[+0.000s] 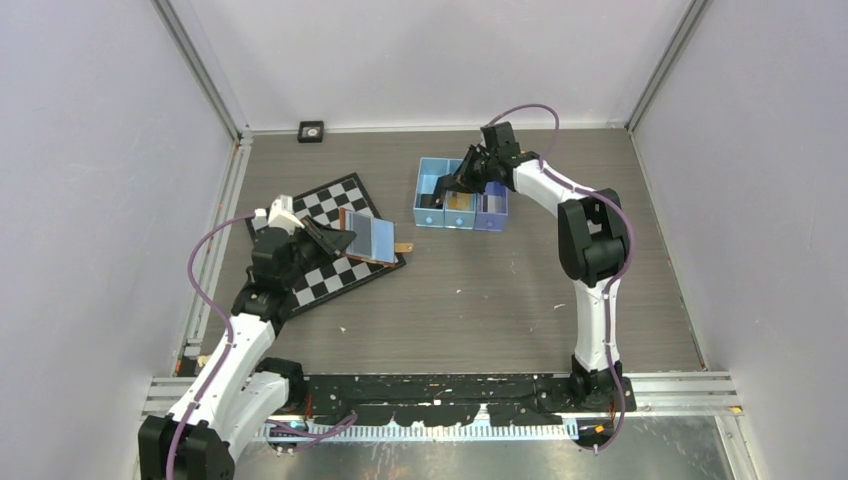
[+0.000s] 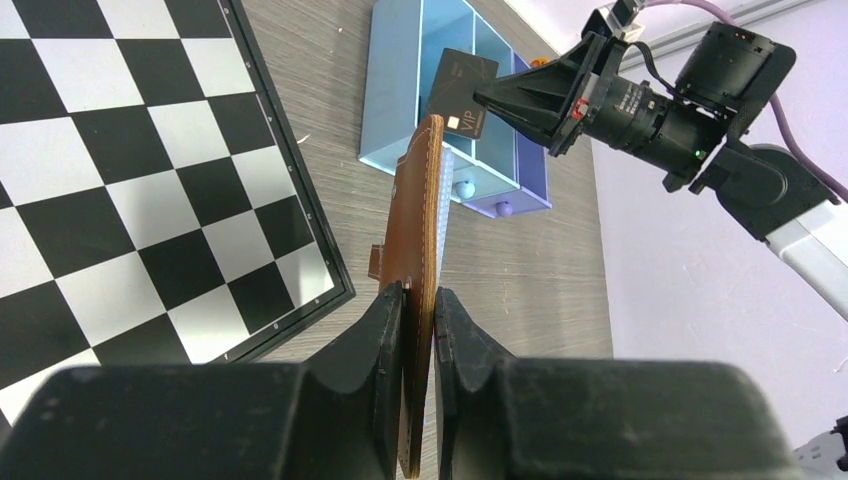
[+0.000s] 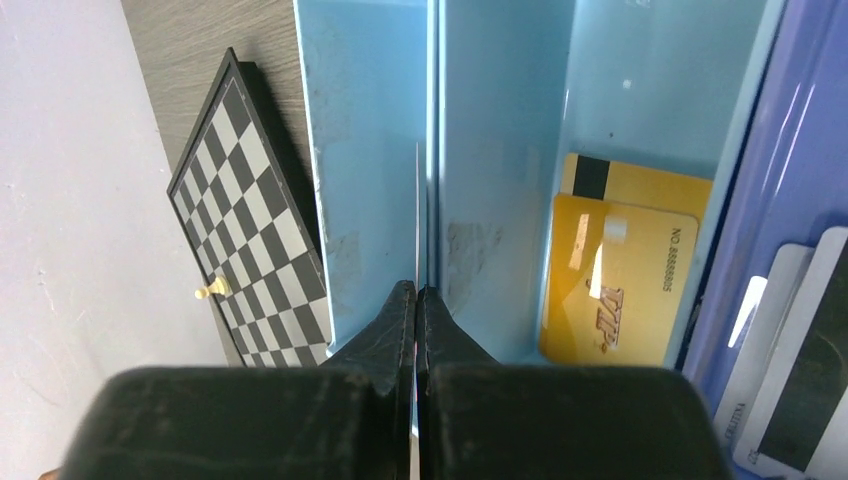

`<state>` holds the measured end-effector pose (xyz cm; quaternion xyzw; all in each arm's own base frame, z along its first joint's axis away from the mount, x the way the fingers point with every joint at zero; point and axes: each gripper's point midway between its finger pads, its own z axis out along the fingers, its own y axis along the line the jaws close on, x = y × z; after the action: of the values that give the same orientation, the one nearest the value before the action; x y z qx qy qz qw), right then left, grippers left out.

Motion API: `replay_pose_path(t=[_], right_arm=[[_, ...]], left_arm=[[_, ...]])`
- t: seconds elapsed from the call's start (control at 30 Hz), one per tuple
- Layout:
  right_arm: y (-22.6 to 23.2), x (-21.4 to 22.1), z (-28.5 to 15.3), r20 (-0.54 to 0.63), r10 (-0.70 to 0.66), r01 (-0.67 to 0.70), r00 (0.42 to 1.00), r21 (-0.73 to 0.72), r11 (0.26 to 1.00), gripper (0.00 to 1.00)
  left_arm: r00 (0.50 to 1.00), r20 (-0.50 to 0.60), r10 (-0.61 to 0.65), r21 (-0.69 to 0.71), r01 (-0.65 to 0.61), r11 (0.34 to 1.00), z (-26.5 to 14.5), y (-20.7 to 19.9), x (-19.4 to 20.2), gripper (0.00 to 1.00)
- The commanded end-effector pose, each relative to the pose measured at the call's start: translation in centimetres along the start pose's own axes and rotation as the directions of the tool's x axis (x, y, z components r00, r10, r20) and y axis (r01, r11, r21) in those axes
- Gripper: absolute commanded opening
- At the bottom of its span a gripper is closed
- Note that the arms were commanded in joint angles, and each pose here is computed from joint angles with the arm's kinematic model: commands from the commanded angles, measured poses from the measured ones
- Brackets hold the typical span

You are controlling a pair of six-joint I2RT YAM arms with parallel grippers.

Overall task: Take the credit cards out of the card holder
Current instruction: Place the credit card in the storage box.

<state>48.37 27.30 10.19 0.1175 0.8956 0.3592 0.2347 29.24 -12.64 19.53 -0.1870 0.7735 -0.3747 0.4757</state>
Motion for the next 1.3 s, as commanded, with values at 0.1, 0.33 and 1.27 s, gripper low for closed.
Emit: replay_pose_path(t=[0.1, 0.33, 1.27], right_arm=[[2.8, -0.6, 0.5, -0.004, -0.073, 0.072, 0.997, -0.039, 0.997, 0.00], [3.6, 0.1, 0.8, -0.015, -0.104, 0.103, 0.994, -0.034, 0.994, 0.00], [6.5, -0.7, -4.7, 0.080, -0.126, 0.125, 0.989, 0.008, 0.992, 0.41]], left_arm=[[0.999, 0.049, 0.018, 0.085, -0.023, 0.996, -0.2, -2.7, -2.0, 0.00], [0.999, 0.043, 0.016, 0.086, -0.020, 0.996, -0.1, -2.6, -1.8, 0.00], [1.000, 0.023, 0.001, 0.105, -0.003, 0.994, 0.2, -2.9, -1.5, 0.00]])
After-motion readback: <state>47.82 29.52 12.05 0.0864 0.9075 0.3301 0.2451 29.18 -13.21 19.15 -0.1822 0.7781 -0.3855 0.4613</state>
